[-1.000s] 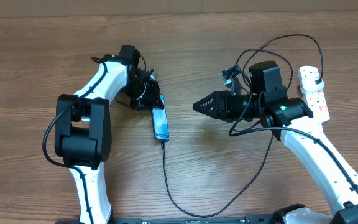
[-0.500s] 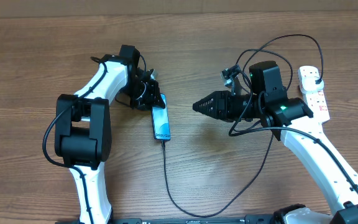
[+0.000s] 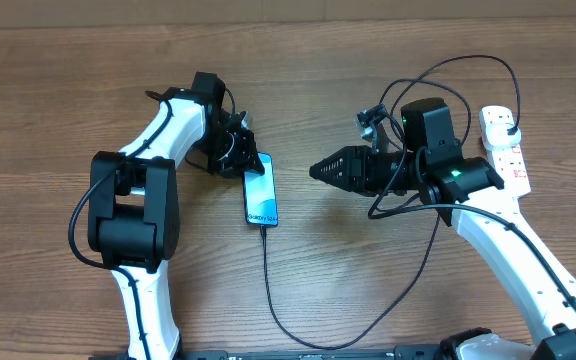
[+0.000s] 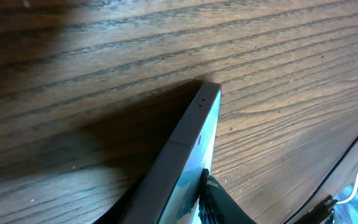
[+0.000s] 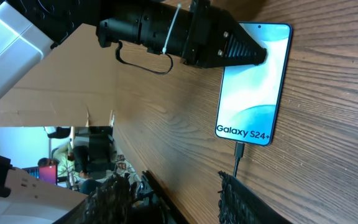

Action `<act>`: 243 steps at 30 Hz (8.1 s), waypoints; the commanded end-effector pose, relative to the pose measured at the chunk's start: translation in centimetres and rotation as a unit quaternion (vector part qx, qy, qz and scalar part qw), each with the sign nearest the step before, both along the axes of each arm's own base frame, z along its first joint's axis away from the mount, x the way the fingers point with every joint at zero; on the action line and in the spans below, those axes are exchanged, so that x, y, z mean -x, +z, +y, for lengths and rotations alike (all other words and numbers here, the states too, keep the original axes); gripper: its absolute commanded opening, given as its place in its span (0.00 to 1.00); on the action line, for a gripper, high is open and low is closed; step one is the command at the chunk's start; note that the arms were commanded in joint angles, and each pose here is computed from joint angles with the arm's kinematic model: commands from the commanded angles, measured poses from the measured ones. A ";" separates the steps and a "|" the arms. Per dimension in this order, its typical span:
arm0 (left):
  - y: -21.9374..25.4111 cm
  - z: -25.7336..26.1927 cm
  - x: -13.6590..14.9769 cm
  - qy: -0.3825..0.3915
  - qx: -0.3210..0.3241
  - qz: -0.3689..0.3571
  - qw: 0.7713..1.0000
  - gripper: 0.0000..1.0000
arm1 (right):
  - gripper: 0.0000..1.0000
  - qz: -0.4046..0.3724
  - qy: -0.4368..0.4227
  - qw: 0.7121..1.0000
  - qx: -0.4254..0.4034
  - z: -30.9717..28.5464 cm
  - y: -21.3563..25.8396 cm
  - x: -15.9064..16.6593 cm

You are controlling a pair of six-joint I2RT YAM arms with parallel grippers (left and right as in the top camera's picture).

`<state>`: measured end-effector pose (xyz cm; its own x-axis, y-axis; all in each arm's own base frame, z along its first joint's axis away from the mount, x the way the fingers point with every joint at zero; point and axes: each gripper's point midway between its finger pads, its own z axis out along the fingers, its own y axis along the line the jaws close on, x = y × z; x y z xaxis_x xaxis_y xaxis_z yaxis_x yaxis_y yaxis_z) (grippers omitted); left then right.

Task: Plug charger to phone and switch on socket

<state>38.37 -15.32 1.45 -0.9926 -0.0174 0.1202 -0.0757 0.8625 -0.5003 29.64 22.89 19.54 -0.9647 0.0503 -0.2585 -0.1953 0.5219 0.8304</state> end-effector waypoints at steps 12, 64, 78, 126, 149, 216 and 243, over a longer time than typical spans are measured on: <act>-0.8 1.0 0.0 0.003 -0.040 -0.001 0.999 0.28 | 0.49 -0.016 -0.004 1.000 0.000 -0.2 0.9 -0.5; 7.8 2.0 -4.0 0.019 -0.069 -0.075 0.995 0.34 | 0.49 -0.008 -0.024 0.998 0.050 -1.4 -0.9 -0.5; 28.2 2.1 -2.8 0.036 -0.030 -0.276 0.960 0.39 | 0.18 0.007 -0.126 0.967 0.222 -7.0 -4.9 -1.6; 37.5 3.2 3.2 0.048 -0.008 -0.383 0.922 1.00 | 0.04 0.125 -0.545 0.829 -0.002 -42.1 -7.6 -9.4; 37.5 3.2 3.2 0.048 -0.008 -0.383 0.922 1.00 | 0.04 0.170 -0.575 0.799 -0.043 -44.5 -14.8 -11.6; 37.5 3.2 3.2 0.049 -0.009 -0.383 0.922 1.00 | 0.04 0.222 -0.514 0.828 -0.010 -38.8 -19.3 -11.7; 37.5 3.2 3.2 0.049 -0.009 -0.384 0.922 0.99 | 0.04 0.238 -0.516 0.822 0.015 -38.7 -20.2 -10.9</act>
